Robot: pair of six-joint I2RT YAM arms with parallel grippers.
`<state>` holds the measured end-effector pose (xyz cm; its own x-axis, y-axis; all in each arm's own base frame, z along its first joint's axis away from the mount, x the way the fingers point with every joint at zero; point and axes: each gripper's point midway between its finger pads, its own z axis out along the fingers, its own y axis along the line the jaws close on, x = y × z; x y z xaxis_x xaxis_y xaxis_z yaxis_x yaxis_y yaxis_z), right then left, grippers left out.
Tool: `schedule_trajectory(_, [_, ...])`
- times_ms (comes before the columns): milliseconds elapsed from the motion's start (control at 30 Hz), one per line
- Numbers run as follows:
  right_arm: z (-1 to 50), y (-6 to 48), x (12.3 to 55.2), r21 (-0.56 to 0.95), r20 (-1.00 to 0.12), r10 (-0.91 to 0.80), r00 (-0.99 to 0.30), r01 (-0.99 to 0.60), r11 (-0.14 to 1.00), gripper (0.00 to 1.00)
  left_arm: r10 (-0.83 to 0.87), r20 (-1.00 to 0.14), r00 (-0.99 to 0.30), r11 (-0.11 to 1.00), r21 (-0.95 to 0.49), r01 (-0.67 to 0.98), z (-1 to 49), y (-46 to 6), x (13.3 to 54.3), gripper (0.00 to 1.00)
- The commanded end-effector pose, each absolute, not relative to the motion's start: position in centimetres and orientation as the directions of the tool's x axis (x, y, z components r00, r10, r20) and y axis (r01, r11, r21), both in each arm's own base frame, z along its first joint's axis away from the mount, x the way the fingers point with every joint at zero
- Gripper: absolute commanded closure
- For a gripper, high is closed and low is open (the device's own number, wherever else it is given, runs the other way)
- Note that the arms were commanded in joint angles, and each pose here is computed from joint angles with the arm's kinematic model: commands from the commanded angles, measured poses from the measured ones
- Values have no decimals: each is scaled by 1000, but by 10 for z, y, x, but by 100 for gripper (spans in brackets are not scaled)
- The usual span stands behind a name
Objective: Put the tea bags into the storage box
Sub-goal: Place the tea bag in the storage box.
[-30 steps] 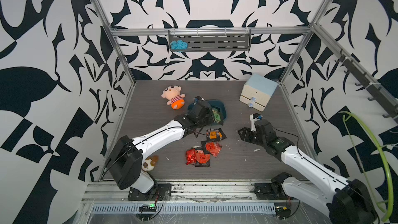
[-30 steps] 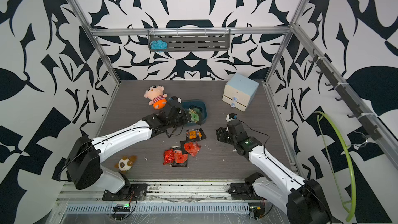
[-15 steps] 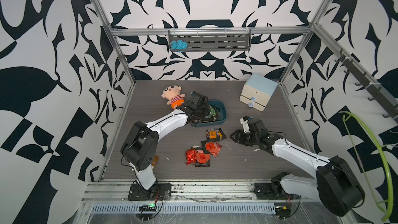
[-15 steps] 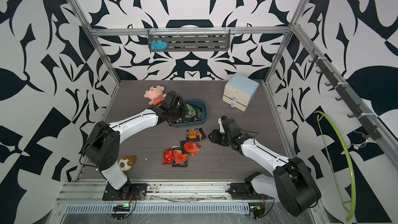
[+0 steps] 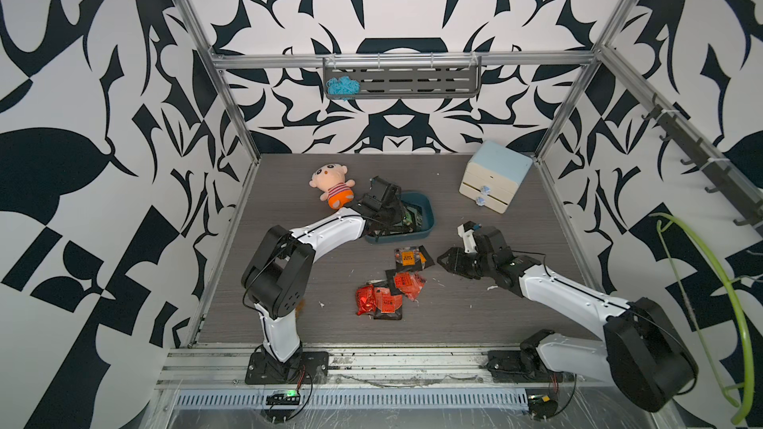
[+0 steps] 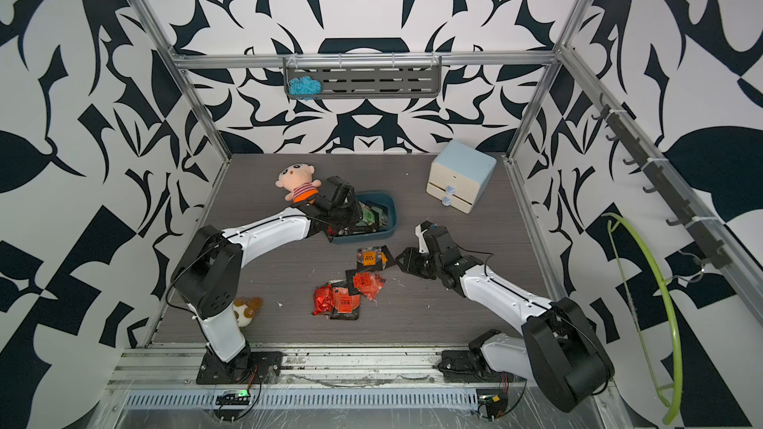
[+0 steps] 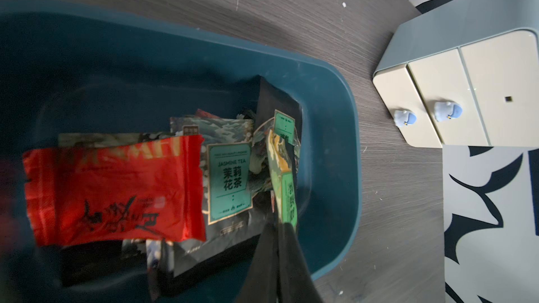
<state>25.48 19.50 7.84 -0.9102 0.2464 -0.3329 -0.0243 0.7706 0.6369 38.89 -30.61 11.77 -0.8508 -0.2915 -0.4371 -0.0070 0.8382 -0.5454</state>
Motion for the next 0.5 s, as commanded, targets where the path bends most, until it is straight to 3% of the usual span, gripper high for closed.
schedule_trajectory(0, [96,201,260,653,-363,241,-900,-61,755,58,-282,-467,-838,868,-496,-15,127,-290,385,79])
schedule_trajectory(100, [101,196,258,619,-380,212,-900,-77,781,57,-284,-527,-801,903,-428,-38,146,-264,379,53])
schedule_trajectory(133, [103,194,257,607,-386,202,-900,-83,791,57,-284,-548,-787,915,-399,-52,153,-253,376,50])
schedule_trajectory(267, [115,190,256,573,-412,173,-894,-107,812,57,-287,-601,-746,932,-355,-72,177,-222,356,47])
schedule_trajectory(467, [133,192,258,599,-436,197,-878,-119,792,57,-302,-546,-781,873,-488,4,178,-225,303,54])
